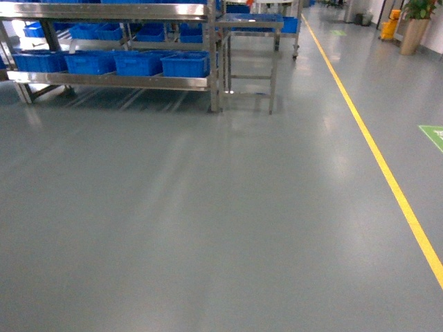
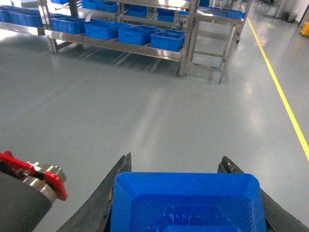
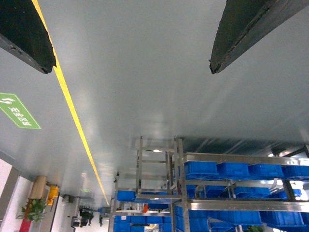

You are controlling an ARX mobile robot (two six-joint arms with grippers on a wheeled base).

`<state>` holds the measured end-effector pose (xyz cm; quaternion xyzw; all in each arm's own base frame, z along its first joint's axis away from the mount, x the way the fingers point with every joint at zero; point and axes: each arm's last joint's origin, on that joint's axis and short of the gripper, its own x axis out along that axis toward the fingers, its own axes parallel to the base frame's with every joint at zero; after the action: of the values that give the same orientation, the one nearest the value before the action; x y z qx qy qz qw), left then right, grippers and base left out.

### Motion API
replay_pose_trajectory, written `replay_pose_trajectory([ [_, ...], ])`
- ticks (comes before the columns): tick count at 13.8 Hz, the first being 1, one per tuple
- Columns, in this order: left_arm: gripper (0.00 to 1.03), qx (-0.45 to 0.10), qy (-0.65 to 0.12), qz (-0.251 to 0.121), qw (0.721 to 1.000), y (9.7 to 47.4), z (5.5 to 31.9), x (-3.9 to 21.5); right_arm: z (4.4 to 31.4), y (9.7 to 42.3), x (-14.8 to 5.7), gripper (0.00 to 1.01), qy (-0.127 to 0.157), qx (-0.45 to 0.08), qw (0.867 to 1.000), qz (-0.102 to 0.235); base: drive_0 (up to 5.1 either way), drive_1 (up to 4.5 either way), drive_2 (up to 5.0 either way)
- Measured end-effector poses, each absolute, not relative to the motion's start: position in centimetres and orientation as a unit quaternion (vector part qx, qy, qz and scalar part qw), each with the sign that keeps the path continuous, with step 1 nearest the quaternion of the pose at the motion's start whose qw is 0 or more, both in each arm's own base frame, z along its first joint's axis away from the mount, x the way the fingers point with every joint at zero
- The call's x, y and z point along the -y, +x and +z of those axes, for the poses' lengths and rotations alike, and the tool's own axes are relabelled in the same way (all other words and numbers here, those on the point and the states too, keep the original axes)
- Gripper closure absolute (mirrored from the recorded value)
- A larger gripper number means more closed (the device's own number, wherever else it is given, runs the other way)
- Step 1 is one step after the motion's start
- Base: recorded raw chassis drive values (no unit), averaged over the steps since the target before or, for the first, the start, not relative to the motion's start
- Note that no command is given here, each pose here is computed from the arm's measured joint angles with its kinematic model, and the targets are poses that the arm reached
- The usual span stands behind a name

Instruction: Pick blue part to blue bin on bottom shelf

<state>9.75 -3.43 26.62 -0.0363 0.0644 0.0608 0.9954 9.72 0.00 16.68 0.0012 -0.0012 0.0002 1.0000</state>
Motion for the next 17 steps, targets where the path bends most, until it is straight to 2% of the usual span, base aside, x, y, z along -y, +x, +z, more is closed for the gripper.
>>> replay_pose_trajectory([
  [6, 0.60, -0.065, -0.036, 0.060, 0.995, 9.76, 26.62, 3.44, 16.68, 9.72, 0.00, 0.03, 0.001, 0.001, 1.000, 0.000, -1.5, -1.50, -1.5],
  [11, 0.60, -0.064, -0.036, 0.060, 0.995, 9.72, 26.62, 3.42, 16.68, 9.73, 0.00, 0.03, 0.001, 0.001, 1.000, 0.000, 0.0, 0.00, 0.0],
  [17, 0.60, -0.063, -0.037, 0.060, 0.996, 9.72, 26.66, 3.42, 16.68, 9.72, 0.00, 0.03, 0.001, 0.001, 1.000, 0.000, 0.0, 4.00, -4.1],
])
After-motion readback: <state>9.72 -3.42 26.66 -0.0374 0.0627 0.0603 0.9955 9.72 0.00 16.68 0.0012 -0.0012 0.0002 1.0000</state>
